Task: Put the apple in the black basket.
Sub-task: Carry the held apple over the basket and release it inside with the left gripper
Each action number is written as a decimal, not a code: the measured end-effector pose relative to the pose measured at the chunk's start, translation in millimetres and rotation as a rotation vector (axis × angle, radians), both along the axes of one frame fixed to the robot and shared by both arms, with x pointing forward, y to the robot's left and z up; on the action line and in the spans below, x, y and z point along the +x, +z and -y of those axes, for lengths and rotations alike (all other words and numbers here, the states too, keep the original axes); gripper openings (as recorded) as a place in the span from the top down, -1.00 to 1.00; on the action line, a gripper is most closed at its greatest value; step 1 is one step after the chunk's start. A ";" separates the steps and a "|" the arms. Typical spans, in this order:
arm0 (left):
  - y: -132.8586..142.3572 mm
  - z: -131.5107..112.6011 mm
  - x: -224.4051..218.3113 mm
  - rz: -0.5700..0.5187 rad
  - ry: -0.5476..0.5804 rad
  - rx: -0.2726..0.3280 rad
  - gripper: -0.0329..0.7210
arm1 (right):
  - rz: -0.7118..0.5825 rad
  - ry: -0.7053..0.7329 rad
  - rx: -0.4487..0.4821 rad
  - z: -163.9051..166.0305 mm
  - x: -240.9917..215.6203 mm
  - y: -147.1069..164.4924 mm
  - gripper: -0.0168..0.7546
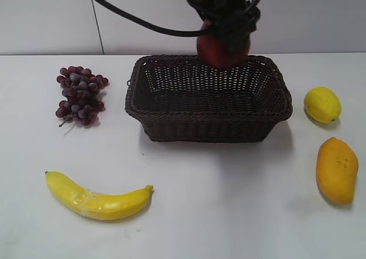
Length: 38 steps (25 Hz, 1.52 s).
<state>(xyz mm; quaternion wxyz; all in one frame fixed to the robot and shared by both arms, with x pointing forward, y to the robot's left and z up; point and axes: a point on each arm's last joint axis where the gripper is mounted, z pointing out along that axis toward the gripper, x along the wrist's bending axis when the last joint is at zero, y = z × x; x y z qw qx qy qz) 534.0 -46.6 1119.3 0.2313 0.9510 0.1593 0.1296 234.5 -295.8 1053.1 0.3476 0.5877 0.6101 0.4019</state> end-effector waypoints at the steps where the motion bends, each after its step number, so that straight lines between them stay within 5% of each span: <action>1: -1.4 -5.3 7.2 -0.001 0.019 0.005 -0.67 | 0.000 0.000 0.000 0.0 0.0 0.0 -0.17; 8: -25.5 -32.3 57.1 -0.028 0.138 -0.017 -0.67 | 0.000 0.000 0.000 0.0 0.0 0.0 -0.17; 17: -85.5 -25.4 89.1 -0.128 0.187 -0.052 -0.66 | 0.000 0.000 0.000 0.0 0.0 0.0 -0.17; 27: -169.9 -13.2 103.5 -0.228 0.201 0.033 -0.66 | 0.000 0.000 0.000 0.0 0.0 0.0 -0.17; 35: -175.9 -10.5 106.3 -0.223 0.205 0.018 -0.66 | 0.000 0.000 0.000 0.0 0.0 0.0 -0.17; 38: -175.9 -11.0 106.7 -0.229 0.224 0.013 -0.84 | 0.000 0.000 0.000 0.0 0.0 0.0 -0.17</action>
